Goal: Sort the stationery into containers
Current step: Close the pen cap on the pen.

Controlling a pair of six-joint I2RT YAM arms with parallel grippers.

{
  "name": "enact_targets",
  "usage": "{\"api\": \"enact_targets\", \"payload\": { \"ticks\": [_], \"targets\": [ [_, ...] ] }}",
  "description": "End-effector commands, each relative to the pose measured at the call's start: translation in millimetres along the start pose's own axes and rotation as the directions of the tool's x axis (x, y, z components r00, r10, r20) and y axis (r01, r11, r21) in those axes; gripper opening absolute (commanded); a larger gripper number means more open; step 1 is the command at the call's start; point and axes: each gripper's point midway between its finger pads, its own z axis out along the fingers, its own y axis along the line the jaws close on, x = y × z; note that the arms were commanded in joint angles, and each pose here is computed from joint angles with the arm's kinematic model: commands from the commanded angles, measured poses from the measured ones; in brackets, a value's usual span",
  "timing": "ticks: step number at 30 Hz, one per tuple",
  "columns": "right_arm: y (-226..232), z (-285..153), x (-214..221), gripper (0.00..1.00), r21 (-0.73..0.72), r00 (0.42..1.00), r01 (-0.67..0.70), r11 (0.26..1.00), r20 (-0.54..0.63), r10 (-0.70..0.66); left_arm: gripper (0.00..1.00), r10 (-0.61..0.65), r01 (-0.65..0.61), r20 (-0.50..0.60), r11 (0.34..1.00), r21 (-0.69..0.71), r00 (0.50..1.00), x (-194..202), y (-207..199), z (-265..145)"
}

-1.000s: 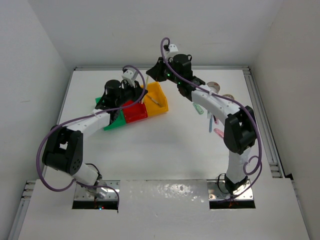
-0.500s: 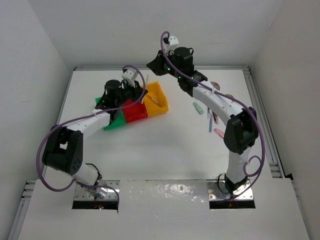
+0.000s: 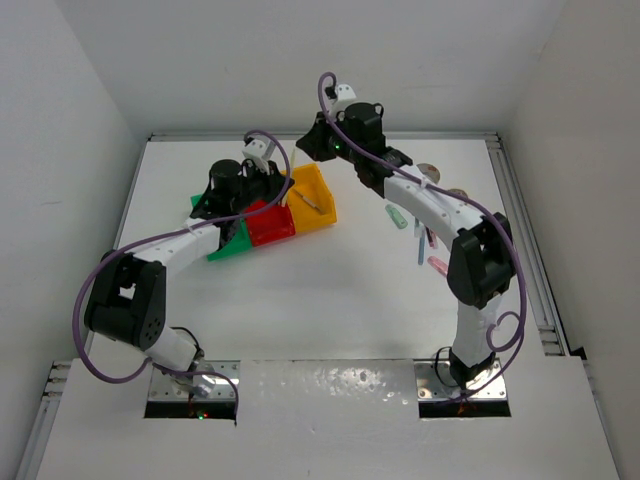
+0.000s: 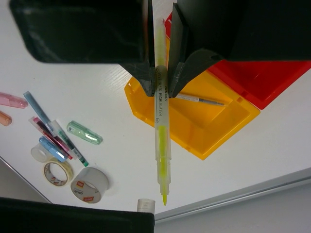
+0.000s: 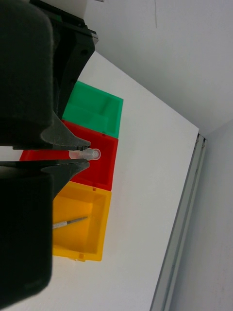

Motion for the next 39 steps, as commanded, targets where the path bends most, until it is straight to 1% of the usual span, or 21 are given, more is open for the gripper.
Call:
{"api": "enact_targets", "payload": {
  "ticks": [1,5,12,19,25,33,39],
  "targets": [
    [10,1,-5,0.00,-0.019,1.000,-0.009,1.000,0.029,0.009,0.00,0.034,-0.034,0.075,0.999,0.003,0.997,-23,-1,1],
    [14,3,-8,0.00,-0.031,0.999,-0.023,0.999,0.040,0.024,0.00,0.039,-0.040,0.069,0.999,0.005,0.997,-22,-1,0],
    [16,5,-23,0.00,-0.032,0.997,-0.002,0.999,0.072,0.004,0.00,0.038,-0.039,0.062,0.999,0.007,0.997,-20,-1,0],
    [14,4,-22,0.00,-0.021,0.997,0.004,1.000,0.072,-0.003,0.00,0.042,-0.043,0.063,0.999,0.010,0.997,-21,-2,0],
    [14,2,-33,0.00,-0.023,0.995,0.010,1.000,0.098,-0.007,0.00,0.041,-0.041,0.058,0.999,0.014,0.998,-20,-3,1],
    [15,3,-30,0.00,-0.030,0.996,-0.005,1.000,0.094,0.008,0.00,0.041,-0.042,0.059,0.999,0.014,0.997,-20,-3,1],
    [18,-3,-41,0.00,-0.026,0.993,0.013,1.000,0.121,-0.009,0.00,0.038,-0.039,0.055,0.999,0.014,0.998,-18,-3,1]
  ]
}}
